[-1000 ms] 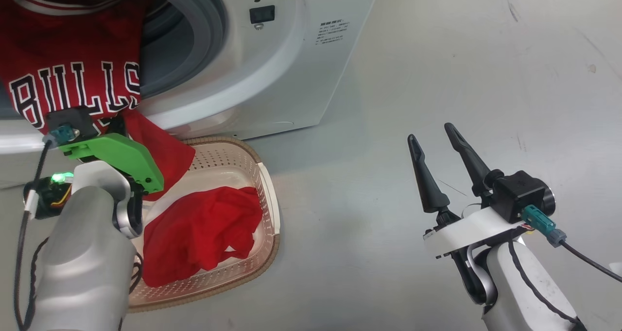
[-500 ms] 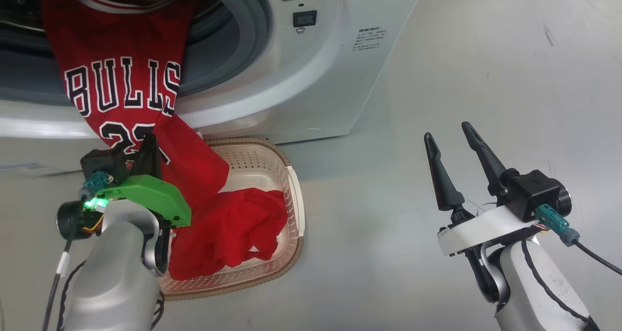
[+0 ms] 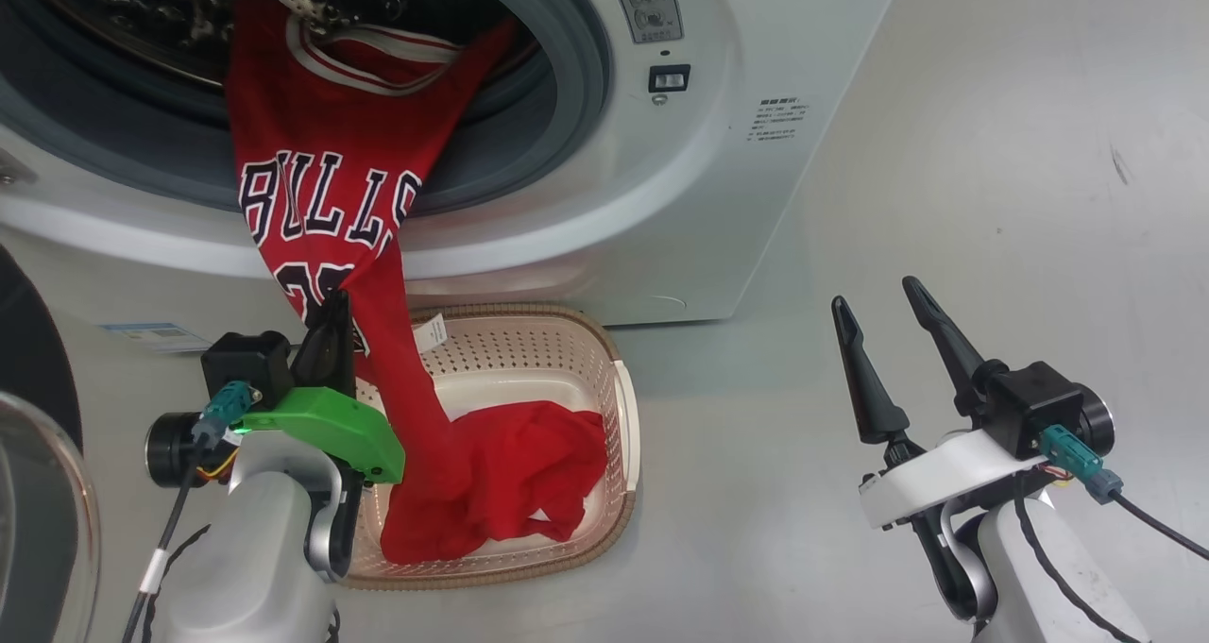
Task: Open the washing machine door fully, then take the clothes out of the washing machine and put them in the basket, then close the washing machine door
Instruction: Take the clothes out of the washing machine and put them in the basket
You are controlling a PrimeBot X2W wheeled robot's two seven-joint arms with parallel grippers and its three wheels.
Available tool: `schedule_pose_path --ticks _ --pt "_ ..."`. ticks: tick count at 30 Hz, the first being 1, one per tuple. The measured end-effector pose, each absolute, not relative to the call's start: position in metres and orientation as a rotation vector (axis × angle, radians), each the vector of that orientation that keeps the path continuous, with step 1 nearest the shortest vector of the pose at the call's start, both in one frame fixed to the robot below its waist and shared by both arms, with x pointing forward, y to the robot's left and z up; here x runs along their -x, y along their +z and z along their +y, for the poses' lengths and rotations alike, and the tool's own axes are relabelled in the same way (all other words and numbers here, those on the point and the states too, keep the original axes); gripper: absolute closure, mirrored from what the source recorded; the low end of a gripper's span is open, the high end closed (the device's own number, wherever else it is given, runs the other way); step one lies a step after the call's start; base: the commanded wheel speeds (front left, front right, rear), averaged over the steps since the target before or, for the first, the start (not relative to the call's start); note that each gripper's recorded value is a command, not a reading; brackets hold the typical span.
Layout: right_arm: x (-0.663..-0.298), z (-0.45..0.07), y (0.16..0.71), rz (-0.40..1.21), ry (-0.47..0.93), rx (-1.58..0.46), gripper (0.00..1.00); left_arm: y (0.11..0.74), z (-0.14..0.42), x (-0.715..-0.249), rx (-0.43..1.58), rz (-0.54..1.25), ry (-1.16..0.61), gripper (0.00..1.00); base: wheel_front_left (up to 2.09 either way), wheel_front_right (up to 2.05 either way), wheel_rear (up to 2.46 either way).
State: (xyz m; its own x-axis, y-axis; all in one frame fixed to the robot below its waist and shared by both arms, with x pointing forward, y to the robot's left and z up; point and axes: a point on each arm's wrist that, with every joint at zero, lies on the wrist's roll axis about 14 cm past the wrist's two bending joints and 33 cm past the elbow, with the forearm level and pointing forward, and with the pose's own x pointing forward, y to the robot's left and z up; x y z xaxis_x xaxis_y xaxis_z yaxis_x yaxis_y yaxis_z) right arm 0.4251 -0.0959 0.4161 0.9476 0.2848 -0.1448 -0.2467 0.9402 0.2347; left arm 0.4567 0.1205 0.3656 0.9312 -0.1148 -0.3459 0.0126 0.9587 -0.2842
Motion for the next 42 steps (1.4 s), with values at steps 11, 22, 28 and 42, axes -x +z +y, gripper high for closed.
schedule_pose_path --ticks 11,22,28,42 --pt "-0.411 -0.078 0.432 0.152 0.322 -0.223 0.00 0.435 0.127 -0.454 0.281 0.165 -0.081 1.00 0.00 0.00 0.00" --pt "-0.399 -0.069 0.447 0.122 0.344 -0.225 0.00 0.498 0.117 -0.438 0.278 -0.018 -0.129 1.00 0.00 0.00 0.00" --pt "-0.398 -0.066 0.451 0.113 0.351 -0.227 0.00 0.518 0.106 -0.428 0.268 -0.080 -0.167 1.00 0.00 0.00 0.00" --pt "-0.399 -0.056 0.447 0.123 0.375 -0.236 0.00 0.492 0.089 -0.396 0.306 0.050 -0.200 1.00 0.00 0.00 0.00"
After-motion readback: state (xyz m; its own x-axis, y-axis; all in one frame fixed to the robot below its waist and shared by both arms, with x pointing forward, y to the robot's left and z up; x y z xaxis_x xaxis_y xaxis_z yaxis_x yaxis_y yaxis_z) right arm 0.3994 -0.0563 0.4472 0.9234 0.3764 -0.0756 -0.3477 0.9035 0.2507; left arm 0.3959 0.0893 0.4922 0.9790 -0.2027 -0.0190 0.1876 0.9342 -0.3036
